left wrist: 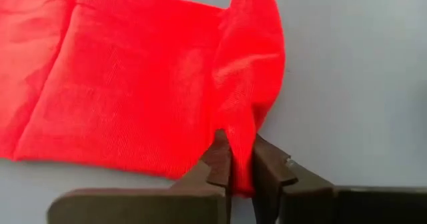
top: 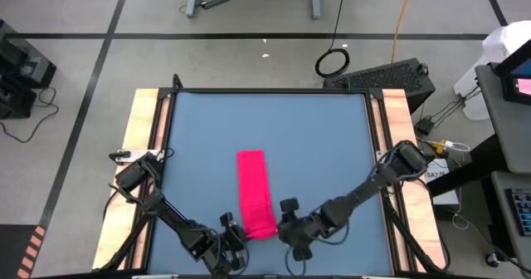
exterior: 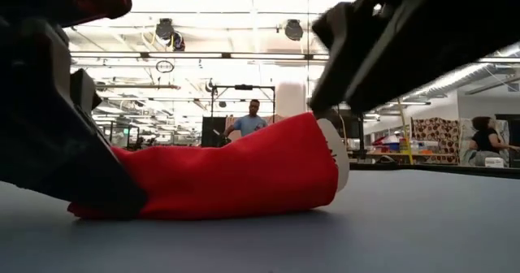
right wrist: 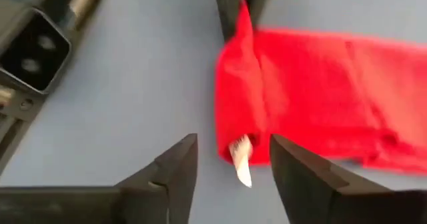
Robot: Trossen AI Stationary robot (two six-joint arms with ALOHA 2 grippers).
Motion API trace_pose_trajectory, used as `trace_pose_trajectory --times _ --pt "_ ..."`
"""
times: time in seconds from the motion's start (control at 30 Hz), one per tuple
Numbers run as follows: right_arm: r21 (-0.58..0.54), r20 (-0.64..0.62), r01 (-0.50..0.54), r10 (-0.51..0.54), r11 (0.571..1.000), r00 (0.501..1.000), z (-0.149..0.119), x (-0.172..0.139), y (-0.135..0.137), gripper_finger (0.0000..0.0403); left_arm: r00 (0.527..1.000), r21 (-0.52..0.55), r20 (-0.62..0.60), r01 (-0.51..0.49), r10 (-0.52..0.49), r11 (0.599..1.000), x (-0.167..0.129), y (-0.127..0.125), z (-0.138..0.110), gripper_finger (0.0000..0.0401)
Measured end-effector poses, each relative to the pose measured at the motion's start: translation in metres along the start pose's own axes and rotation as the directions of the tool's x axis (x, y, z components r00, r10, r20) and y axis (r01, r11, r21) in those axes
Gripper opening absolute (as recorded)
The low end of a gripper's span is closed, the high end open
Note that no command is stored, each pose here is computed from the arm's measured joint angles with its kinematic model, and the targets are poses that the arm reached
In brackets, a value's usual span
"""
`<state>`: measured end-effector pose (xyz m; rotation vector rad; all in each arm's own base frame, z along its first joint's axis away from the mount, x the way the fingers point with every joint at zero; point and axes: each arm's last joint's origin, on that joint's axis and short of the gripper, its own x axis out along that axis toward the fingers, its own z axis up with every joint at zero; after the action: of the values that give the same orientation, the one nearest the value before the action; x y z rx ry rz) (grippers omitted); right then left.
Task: Roll towel
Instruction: Roll the red towel
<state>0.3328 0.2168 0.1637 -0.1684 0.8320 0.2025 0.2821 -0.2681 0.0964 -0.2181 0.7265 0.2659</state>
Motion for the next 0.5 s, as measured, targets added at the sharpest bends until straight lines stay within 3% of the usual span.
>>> trace_pose_trajectory --times 0.2,0.37,0.5 --pt "-0.167 0.125 0.068 -0.048 0.984 0.991 -0.002 0.007 0.029 0.0199 0.999 -0.043 -0.036 0.019 -0.02 0.999 0.002 0.002 0.005 0.0041" --pt "-0.169 0.134 0.157 -0.135 0.973 0.982 -0.008 0.016 0.03 0.0198 0.997 -0.051 -0.059 0.04 -0.042 0.998 -0.001 0.003 0.01 0.0043" --pt "-0.168 0.142 0.162 -0.139 0.972 0.98 -0.008 0.021 0.027 0.0193 0.994 -0.055 -0.081 0.064 -0.068 0.996 -0.005 0.002 0.013 0.0044"
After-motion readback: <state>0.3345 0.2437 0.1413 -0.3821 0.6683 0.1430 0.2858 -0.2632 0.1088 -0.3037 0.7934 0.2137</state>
